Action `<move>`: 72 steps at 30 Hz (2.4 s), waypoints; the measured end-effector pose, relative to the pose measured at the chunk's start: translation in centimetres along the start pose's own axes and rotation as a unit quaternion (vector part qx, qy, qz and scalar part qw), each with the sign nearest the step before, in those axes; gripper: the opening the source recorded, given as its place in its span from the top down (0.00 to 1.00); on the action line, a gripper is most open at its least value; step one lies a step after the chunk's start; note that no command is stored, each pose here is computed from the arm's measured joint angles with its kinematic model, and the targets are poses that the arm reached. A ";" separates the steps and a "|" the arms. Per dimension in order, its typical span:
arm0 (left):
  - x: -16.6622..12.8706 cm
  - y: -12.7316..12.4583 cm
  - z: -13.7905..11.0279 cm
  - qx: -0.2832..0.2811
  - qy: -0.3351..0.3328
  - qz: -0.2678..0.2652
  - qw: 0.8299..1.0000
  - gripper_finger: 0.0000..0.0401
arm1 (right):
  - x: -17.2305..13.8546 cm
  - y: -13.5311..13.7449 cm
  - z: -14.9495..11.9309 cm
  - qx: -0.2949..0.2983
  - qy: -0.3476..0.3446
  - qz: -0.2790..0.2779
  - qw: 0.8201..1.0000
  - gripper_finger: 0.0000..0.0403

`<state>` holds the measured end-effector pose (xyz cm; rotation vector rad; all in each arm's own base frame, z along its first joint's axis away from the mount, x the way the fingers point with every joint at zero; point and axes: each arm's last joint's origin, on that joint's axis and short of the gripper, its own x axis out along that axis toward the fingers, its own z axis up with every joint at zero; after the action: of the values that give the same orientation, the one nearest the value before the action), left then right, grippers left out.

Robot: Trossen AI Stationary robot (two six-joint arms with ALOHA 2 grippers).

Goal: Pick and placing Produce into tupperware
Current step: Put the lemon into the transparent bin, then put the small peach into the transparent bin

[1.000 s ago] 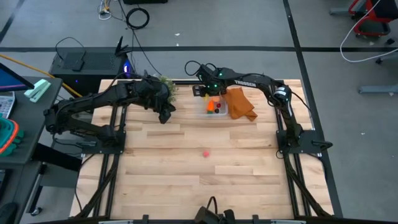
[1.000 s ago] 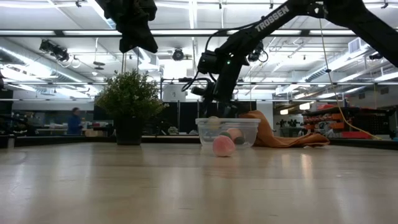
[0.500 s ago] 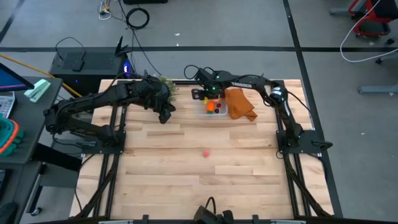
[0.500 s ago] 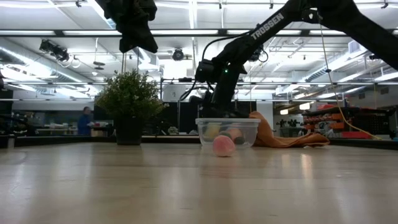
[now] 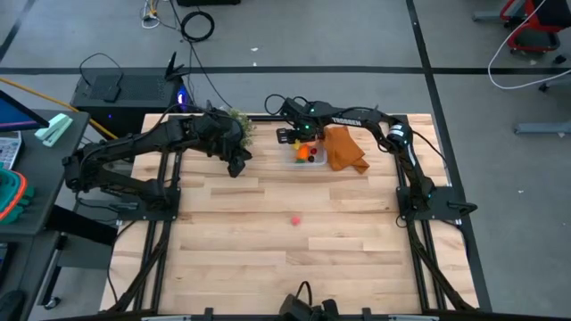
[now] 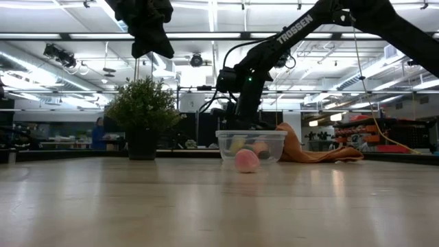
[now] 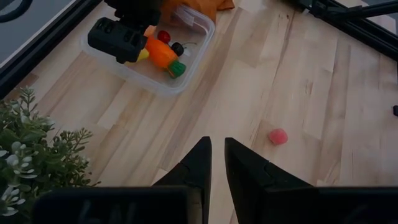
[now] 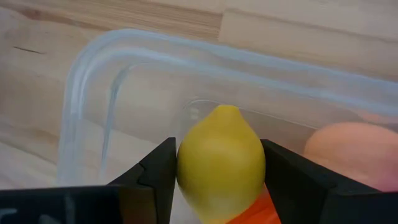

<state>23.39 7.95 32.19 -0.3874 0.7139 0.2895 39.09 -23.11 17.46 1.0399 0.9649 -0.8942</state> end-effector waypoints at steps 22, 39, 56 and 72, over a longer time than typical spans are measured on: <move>0.0 0.0 0.0 -0.001 0.000 0.000 1.000 0.87 | 0.0 0.0 -0.1 -0.022 0.003 -0.002 1.000 0.53; 0.0 0.0 0.0 -0.001 0.000 0.000 1.000 0.87 | 0.0 0.0 -0.1 -0.035 0.002 -0.002 0.999 0.53; 0.0 0.0 0.0 -0.001 0.000 0.000 1.000 0.87 | -0.1 0.2 0.0 -0.045 -0.004 0.006 0.999 0.41; 0.0 0.0 0.0 -0.001 0.000 0.000 1.000 0.87 | -8.4 0.6 -0.1 -0.086 -0.051 0.046 0.994 0.43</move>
<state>23.38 7.96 32.19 -0.3885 0.7143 0.2899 36.90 -21.69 25.43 0.8772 0.8850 -0.7674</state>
